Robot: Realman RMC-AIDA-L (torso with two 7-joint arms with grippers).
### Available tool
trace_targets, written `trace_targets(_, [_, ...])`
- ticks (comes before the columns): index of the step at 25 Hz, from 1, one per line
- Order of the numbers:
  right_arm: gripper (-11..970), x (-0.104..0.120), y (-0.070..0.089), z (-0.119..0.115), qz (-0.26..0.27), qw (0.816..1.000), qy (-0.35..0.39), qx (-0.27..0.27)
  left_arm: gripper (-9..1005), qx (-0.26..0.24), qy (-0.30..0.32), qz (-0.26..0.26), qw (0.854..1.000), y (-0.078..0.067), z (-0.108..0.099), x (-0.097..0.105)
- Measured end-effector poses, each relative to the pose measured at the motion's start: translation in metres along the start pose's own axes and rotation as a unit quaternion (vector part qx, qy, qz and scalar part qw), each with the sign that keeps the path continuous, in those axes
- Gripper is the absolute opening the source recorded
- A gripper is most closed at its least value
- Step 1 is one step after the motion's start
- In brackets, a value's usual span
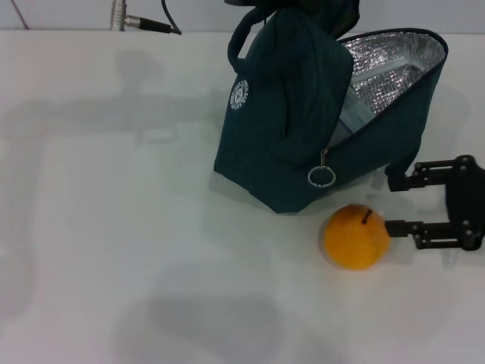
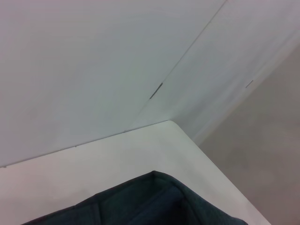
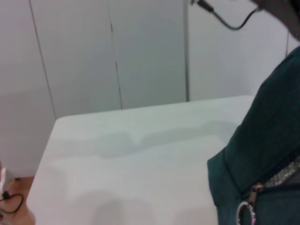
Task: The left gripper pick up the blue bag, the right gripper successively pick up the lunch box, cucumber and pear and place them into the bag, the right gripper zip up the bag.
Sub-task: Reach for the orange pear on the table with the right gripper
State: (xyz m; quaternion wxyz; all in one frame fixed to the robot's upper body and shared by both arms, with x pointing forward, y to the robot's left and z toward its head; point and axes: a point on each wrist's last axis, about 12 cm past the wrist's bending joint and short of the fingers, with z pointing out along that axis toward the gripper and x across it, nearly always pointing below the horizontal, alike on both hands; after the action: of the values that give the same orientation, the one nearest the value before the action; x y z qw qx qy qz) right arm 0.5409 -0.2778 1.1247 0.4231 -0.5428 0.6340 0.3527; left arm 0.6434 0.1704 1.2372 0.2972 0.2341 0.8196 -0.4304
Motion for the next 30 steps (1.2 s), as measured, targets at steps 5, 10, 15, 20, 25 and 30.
trace_targets(5, [620, -0.003, -0.004, 0.017, -0.004, 1.000, 0.012, -0.018, 36, 0.000, 0.000, -0.001, 1.000, 0.001, 0.000, 0.003])
trace_targets(10, [618, -0.003, -0.007, 0.029, -0.001, 0.999, 0.022, -0.028, 35, -0.001, -0.002, -0.003, 1.000, 0.004, -0.002, 0.004])
trace_targets(15, [617, -0.003, -0.008, 0.032, 0.002, 0.999, 0.029, -0.026, 35, -0.002, -0.002, -0.002, 1.000, 0.005, -0.003, 0.005])
trace_targets(20, [577, -0.003, -0.010, 0.034, 0.000, 0.999, 0.033, -0.021, 35, -0.002, -0.003, 0.001, 1.000, 0.005, -0.003, 0.005])
trace_targets(25, [501, -0.004, -0.011, 0.037, -0.003, 0.999, 0.036, -0.025, 35, -0.002, -0.003, 0.002, 1.000, 0.004, -0.003, 0.004])
trace_targets(30, [411, -0.004, -0.011, 0.039, -0.005, 0.999, 0.039, -0.026, 36, -0.002, -0.003, 0.002, 1.000, 0.004, -0.003, 0.004])
